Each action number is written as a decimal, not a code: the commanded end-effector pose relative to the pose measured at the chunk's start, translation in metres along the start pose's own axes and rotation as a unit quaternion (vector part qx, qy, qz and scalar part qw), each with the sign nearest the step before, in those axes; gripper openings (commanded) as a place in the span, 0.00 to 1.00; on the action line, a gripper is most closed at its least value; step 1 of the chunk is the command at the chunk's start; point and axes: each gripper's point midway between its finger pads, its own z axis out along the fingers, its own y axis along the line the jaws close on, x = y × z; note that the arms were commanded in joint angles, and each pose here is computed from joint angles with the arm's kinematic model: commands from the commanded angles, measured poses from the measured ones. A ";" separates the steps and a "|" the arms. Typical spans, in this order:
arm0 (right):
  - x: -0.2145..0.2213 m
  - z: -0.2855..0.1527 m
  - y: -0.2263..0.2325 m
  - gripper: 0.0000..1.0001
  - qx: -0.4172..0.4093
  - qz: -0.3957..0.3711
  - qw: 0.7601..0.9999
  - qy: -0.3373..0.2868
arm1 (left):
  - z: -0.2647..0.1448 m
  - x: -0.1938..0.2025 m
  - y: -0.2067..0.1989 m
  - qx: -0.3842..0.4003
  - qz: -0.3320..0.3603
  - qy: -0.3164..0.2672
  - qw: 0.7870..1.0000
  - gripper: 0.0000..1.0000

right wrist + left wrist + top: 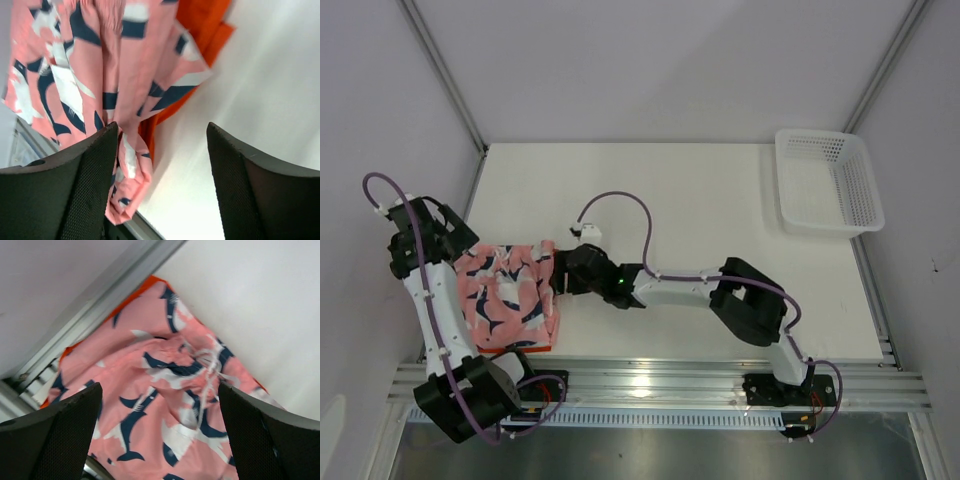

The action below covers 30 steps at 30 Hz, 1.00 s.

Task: Fold and stack the shorts
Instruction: Neatly place the folded shorts to the corner

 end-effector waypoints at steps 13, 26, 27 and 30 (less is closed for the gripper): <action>-0.056 -0.057 0.138 0.49 -0.400 0.036 0.914 0.049 | -0.095 -0.033 -0.068 0.208 -0.032 -0.078 0.974 0.99; -0.008 0.039 0.093 0.51 -0.386 0.144 0.905 0.102 | -0.118 -0.037 -0.073 0.233 -0.026 -0.091 0.968 0.99; -0.006 0.047 0.087 0.53 -0.366 0.141 0.914 0.102 | -0.117 -0.037 -0.073 0.234 -0.026 -0.089 0.968 0.99; -0.004 0.062 0.072 0.54 -0.327 0.148 0.929 0.096 | -0.116 -0.034 -0.075 0.240 -0.023 -0.087 0.967 0.99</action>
